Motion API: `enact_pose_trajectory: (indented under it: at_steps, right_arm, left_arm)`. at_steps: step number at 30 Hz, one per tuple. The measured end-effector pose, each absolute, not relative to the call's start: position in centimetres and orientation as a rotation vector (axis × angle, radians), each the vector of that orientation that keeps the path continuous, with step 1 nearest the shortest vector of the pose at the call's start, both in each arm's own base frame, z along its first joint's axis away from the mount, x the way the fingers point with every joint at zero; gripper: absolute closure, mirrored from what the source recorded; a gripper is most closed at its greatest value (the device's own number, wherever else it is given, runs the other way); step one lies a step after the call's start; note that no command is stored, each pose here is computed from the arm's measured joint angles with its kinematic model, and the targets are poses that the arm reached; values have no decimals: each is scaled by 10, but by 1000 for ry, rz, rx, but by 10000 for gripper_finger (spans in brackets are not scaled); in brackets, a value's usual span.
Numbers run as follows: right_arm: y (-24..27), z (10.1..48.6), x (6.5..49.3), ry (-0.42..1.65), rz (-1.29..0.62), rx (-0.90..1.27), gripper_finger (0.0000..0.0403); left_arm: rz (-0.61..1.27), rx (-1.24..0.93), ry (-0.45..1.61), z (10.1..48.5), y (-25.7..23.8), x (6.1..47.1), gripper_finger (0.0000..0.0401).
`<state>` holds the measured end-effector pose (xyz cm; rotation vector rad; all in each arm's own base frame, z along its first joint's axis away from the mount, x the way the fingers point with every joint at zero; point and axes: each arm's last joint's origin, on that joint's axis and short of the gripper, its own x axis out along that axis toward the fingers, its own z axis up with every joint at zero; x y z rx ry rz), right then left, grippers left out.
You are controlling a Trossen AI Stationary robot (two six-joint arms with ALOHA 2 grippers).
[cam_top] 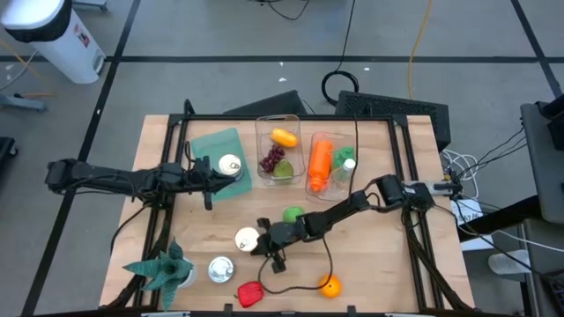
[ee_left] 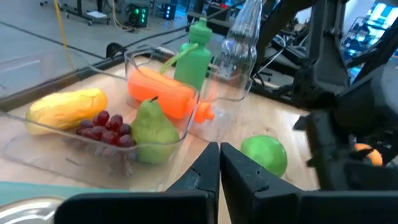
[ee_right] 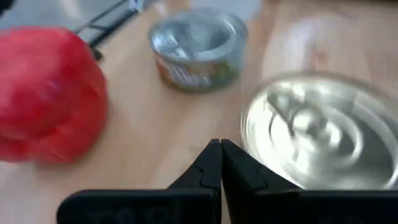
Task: Pick & Place Food Item
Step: Stack the blue tuna can on top of the blue tuna can in the green bin
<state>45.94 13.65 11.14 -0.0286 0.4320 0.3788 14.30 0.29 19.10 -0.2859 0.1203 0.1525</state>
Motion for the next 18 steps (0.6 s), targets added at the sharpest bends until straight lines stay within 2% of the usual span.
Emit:
enact_pose_trajectory:
  at_steps: [5,9,14,18]
  right_arm:
    - [118,107,462,483,226,-4,403]
    - [107,111,465,463,136,-7,403]
    - [100,114,468,444,122,2,403]
    - [102,119,465,470,163,-12,403]
  left_arm:
    - [154,-287,121,190,3,146,398]
    - [107,-315,166,186,1,147,388]
    - [-116,-345,282,179,-12,146,396]
    - [-129,-389,386,175,-26,143,396]
